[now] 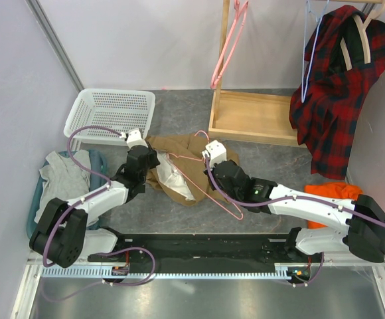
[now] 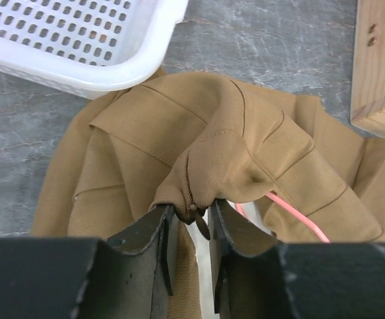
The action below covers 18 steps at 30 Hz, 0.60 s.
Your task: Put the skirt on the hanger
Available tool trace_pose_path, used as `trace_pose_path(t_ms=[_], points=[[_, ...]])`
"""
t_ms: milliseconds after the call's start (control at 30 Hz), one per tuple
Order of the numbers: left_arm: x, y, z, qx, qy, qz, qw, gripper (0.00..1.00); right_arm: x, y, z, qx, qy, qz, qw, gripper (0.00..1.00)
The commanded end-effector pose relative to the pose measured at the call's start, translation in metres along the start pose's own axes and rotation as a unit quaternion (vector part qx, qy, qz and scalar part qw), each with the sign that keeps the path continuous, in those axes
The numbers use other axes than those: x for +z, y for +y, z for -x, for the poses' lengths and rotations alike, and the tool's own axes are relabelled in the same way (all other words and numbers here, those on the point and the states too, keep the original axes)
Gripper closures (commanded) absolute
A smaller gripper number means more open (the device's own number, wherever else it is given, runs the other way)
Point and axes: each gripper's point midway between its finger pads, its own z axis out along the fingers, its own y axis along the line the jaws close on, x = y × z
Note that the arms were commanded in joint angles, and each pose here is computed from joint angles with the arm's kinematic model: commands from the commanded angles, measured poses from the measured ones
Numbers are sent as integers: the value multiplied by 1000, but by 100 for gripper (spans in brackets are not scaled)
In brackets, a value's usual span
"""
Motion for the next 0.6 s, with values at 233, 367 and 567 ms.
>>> trace_pose_path(t_ms=[233,367,567], points=[[-14,-18,12,-69,-9,-47,996,70,-6,7,29,37,-39,20,998,100],[-18,-23,14,-78,-5,-58,995,65,-6,8,29,38,-38,21,998,100],[-13,-24,12,-82,8,-49,995,62,-7,7,28,42,-39,21,998,100]])
